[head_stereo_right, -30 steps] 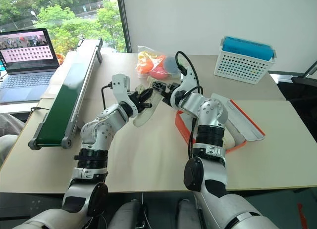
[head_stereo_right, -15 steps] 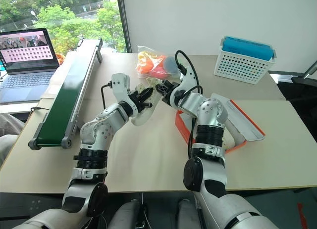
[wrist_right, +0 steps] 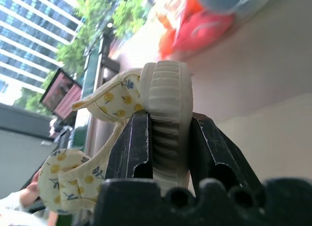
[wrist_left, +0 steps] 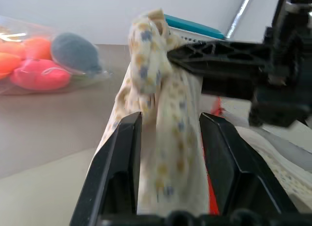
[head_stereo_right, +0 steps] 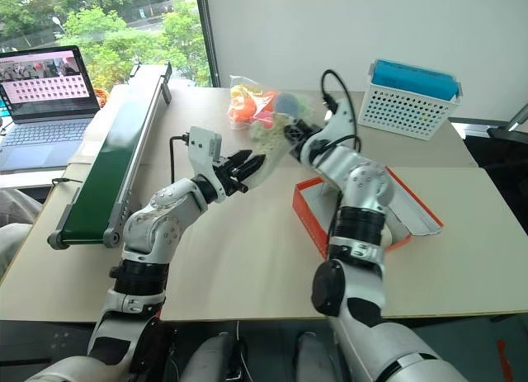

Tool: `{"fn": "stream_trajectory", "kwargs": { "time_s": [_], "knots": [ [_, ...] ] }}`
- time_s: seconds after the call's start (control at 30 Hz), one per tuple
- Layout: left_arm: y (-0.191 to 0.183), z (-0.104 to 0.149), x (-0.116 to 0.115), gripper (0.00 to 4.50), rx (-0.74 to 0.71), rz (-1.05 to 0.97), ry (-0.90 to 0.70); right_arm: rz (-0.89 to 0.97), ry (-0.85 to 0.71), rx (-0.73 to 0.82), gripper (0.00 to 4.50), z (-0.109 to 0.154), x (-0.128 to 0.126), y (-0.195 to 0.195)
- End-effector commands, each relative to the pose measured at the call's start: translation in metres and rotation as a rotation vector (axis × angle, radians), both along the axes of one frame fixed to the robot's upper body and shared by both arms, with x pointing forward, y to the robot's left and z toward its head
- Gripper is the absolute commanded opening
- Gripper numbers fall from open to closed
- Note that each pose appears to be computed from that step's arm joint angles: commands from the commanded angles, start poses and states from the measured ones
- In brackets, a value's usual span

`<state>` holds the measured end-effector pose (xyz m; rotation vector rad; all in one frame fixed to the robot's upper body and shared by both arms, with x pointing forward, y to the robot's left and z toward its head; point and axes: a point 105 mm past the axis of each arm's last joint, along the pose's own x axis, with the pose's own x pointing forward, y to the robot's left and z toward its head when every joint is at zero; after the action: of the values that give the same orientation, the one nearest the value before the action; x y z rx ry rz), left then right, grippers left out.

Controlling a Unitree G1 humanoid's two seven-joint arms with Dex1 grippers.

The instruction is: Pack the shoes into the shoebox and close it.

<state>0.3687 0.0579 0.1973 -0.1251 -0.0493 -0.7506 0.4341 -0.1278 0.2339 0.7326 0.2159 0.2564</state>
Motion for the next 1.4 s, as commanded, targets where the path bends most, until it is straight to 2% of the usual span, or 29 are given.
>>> {"fn": "stream_trajectory", "kwargs": {
  "time_s": [0.03, 0.13, 0.3, 0.4, 0.53, 0.87, 1.17, 1.4],
  "knots": [
    [-0.012, 0.011, -0.025, 2.02, 0.043, -0.130, -0.088, 0.018, -0.160, -0.154, 0.70, 0.054, -0.015, -0.025],
    [-0.016, 0.006, -0.048, 2.02, 0.103, -0.269, -0.116, 0.128, -0.079, -0.417, 0.70, 0.054, -0.035, -0.046],
    [-0.016, -0.011, -0.069, 2.02, 0.217, -0.437, -0.107, 0.268, 0.013, -0.607, 0.70, 0.057, -0.057, -0.057],
    [-0.017, -0.025, -0.081, 2.02, 0.317, -0.548, -0.147, 0.363, 0.082, -0.712, 0.70, 0.047, -0.065, -0.052],
    [-0.018, -0.037, -0.086, 2.02, 0.398, -0.620, -0.185, 0.440, 0.146, -0.841, 0.70, 0.022, -0.062, -0.050],
    [-0.025, -0.038, -0.085, 2.02, 0.370, -0.605, -0.191, 0.626, 0.210, -1.076, 0.70, -0.042, -0.050, -0.053],
    [-0.028, -0.037, -0.083, 2.02, 0.363, -0.566, -0.197, 0.741, 0.295, -1.194, 0.70, -0.113, -0.045, -0.048],
    [-0.034, -0.039, -0.088, 2.02, 0.356, -0.569, -0.198, 0.734, 0.322, -1.303, 0.70, -0.138, -0.031, -0.074]
  ]
}}
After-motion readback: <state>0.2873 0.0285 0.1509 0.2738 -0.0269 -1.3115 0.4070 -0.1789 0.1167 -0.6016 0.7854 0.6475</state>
